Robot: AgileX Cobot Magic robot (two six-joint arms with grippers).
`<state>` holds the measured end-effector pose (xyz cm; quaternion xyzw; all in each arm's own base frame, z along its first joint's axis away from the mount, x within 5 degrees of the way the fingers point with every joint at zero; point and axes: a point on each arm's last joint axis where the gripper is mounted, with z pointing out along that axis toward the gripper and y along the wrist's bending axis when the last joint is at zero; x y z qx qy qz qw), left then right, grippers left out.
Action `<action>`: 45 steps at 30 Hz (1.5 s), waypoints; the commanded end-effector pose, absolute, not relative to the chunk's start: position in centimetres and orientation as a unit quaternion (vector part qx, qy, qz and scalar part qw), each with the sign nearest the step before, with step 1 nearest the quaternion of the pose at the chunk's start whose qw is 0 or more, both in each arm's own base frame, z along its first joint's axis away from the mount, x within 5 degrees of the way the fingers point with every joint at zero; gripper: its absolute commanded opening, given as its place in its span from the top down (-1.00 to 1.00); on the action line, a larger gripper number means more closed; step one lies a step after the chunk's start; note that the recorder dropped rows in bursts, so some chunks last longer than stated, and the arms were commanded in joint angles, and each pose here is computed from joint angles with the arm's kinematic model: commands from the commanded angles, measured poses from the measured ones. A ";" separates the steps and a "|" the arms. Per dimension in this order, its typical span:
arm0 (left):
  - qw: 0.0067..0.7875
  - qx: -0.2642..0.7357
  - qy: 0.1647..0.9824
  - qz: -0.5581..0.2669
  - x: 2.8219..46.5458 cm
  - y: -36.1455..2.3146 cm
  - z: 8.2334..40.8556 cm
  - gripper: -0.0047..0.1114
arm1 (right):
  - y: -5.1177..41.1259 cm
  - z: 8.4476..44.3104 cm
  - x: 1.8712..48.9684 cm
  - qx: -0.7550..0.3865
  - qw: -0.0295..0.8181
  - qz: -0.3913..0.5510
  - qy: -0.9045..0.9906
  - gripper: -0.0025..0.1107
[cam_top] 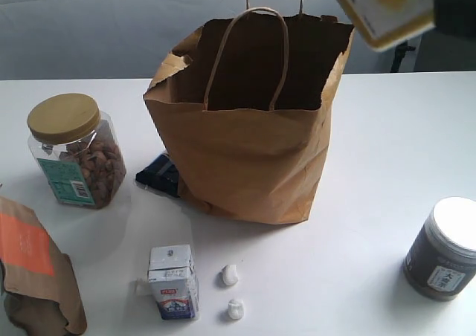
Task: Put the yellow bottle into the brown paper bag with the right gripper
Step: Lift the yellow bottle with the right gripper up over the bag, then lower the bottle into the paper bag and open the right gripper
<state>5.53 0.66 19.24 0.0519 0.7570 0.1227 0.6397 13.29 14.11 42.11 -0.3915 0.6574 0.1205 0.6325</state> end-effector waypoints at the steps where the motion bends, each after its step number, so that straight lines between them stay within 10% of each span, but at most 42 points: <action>1: 0.643 0.053 0.754 0.121 5.5 0.6 19.2 0.92 | 16.3 45.4 17.2 -0.369 0.680 0.096 0.627 0.96; 29: 0.643 0.053 0.754 0.121 5.5 0.6 19.2 0.92 | 25.6 37.2 24.8 -0.350 0.525 0.174 0.756 0.95; 39: 0.643 0.053 0.754 0.121 5.5 0.6 19.2 0.92 | 25.6 36.8 24.6 -0.344 0.501 0.180 0.774 -0.25; 45: 0.643 0.053 0.754 0.121 5.5 0.6 19.2 0.92 | 25.6 36.8 24.6 -0.344 0.501 0.181 0.773 -0.39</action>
